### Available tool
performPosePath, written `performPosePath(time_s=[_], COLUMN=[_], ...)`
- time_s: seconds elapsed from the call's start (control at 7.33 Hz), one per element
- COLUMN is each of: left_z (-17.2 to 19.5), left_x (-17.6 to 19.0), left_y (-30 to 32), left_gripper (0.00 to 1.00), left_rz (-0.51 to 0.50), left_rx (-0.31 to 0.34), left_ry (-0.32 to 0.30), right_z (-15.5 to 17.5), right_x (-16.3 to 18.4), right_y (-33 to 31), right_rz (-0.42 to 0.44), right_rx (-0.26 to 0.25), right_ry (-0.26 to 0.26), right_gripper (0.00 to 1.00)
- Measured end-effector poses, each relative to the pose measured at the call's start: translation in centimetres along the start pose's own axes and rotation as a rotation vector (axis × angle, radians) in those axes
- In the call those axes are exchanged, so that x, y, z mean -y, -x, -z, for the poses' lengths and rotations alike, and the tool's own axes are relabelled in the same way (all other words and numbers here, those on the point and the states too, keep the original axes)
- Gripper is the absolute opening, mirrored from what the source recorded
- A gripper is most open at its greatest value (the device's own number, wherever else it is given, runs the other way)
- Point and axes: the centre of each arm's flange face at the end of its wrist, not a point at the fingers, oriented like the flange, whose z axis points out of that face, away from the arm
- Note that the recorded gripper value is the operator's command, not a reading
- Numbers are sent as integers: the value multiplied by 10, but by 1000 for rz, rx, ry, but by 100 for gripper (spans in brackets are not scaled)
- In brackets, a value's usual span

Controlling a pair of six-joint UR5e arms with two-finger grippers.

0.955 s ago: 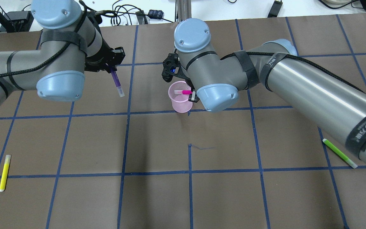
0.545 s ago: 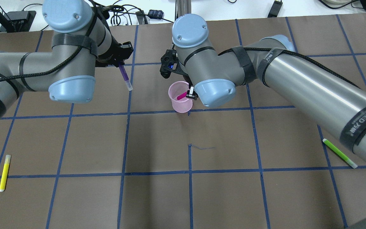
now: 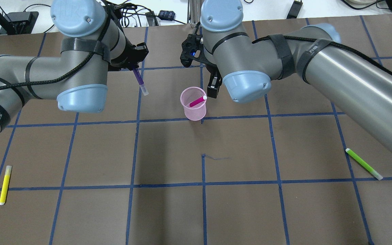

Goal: Insert purple and pink pens into pink cup

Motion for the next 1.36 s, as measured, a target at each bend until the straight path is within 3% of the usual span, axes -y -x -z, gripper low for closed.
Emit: performPosePath(time_s=[0.41,0.68,0.95,1.09,1.36], left_z=[-7,-21,-40,-47,-62], left_x=[-30,-37,-43,-50,-66], left_y=[-37,-57,-73,-82,-96], left_gripper=[0,0,0,0,0], left_rz=[102,163,195,202,200], left_rx=[-6,-37,-74,-79,-62], left_ry=[3,-32,-65,-77,-94], right_z=[51,77,97,106,122], right_x=[-64,-93,-107,-111,-120], right_y=[-36,-34,-19,-13,-4], right_rz=[-170,-413,-754,-880,-1054], right_rx=[27,33,32,37,53], right_ry=[-35,-42,-51,-44,-2], right_gripper=[90,97,100,100,100])
